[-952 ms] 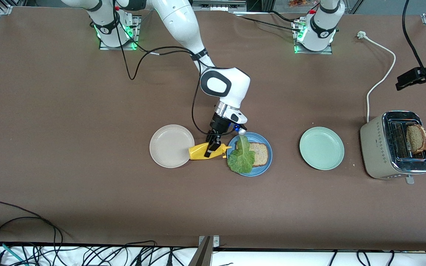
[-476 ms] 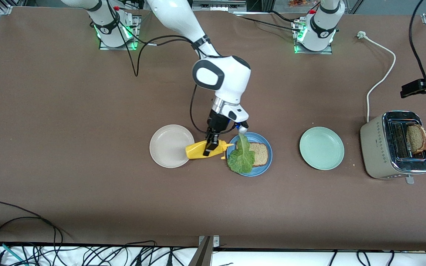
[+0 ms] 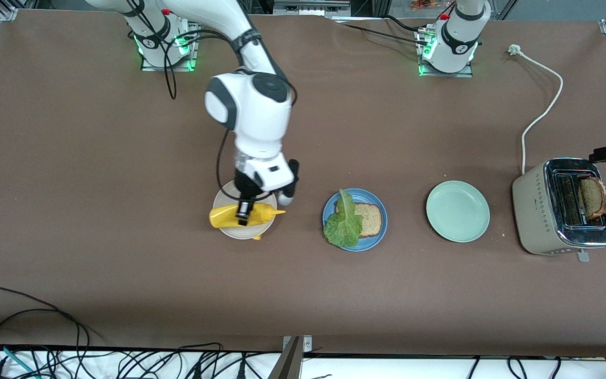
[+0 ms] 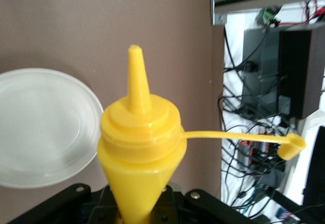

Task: Make sandwich in blue plate with both arms
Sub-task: 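Carry the mustard bottle back while the left gripper reaches the toaster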

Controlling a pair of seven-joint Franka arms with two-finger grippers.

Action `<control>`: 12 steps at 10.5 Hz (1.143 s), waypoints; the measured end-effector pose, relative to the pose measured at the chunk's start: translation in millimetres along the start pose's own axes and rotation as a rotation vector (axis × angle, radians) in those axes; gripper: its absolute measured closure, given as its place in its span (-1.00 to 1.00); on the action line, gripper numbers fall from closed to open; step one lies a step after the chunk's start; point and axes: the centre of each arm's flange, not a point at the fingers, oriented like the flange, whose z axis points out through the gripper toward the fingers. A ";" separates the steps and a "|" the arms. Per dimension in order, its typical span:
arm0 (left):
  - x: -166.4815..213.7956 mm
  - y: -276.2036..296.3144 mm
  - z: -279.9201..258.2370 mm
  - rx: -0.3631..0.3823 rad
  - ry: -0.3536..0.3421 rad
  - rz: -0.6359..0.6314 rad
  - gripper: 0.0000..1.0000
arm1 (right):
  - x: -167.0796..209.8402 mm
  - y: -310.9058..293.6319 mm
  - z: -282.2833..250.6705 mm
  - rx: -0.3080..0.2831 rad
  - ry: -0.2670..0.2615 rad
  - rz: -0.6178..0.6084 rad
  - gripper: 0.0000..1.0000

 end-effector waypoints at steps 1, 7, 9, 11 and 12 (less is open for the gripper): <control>5.9 -10.2 10.7 -0.004 0.000 0.005 -1.00 | -25.2 10.1 4.2 0.051 0.016 0.037 0.82; 25.4 -61.8 60.8 -0.022 0.026 -0.027 -1.00 | -139.4 37.8 58.6 0.271 0.122 0.253 0.82; 36.0 -69.4 85.2 -0.037 0.019 -0.034 -1.00 | -183.9 52.8 78.4 0.346 0.203 0.251 0.82; 41.5 -72.9 99.0 -0.043 0.012 -0.036 -1.00 | -227.4 62.7 103.7 0.410 0.287 0.250 0.82; 43.8 -73.2 102.0 -0.043 0.015 -0.035 -1.00 | -248.8 61.8 118.1 0.457 0.364 0.272 0.82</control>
